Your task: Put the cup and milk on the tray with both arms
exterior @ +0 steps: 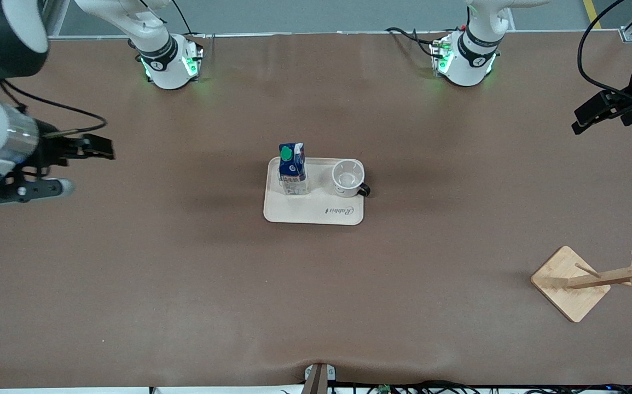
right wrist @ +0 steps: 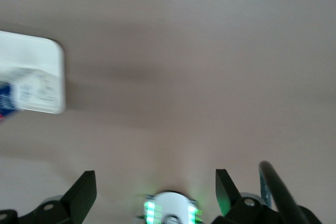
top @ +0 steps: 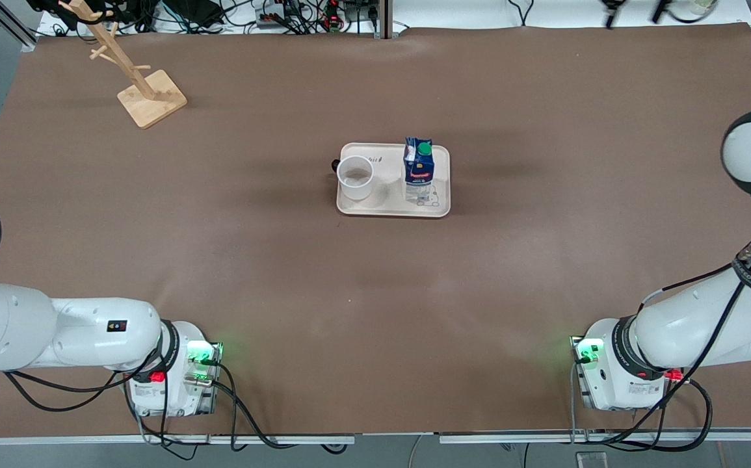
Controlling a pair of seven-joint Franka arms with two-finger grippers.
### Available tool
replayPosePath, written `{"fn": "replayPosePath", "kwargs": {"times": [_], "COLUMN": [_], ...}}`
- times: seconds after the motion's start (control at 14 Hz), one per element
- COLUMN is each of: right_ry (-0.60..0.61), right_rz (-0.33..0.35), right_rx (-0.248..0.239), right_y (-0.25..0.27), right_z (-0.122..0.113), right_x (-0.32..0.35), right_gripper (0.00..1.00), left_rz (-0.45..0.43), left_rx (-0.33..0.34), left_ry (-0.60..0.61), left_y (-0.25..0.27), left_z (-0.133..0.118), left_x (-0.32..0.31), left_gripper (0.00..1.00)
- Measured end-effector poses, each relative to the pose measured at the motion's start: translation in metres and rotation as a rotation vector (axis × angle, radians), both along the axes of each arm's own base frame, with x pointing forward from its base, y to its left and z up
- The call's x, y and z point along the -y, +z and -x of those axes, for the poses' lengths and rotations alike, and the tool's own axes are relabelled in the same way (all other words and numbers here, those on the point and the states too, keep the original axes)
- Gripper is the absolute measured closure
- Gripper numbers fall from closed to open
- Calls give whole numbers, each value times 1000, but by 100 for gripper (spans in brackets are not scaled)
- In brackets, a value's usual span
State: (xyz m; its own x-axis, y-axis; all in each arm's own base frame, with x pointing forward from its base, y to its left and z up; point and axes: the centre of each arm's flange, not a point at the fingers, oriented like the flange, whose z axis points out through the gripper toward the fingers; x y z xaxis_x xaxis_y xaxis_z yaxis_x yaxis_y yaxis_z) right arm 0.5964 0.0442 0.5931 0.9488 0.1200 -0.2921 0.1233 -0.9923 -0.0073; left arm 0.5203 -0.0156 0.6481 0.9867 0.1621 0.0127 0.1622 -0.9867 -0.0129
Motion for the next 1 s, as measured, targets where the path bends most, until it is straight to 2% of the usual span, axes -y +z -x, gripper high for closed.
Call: {"fn": "replayPosePath", "kwargs": {"times": [0.07,0.29,0.5,0.71,0.79,1.0], "right_ry": [-28,-95,-89,-70,-69,-69], "right_rz": [0,-20,-31,-27,-27,-21], "right_rx": [7,79,88,171,175,141], "right_y": [-5,-28,-35,0,6,14], "right_z": [3,20,50,45,41,34], "right_x": [26,88,106,97,98,100], "right_gripper": [0,0,0,0,0,0], "left_rz": [0,0,0,0,0,0], "left_rx": [0,3,4,4,4,5], "left_ry": [-1,-1,-1,-1,-1,-1], "left_y": [0,1,2,2,2,2], "left_z": [0,0,0,0,0,0], "left_x": [0,0,0,0,0,0], "left_gripper": [0,0,0,0,0,0]}}
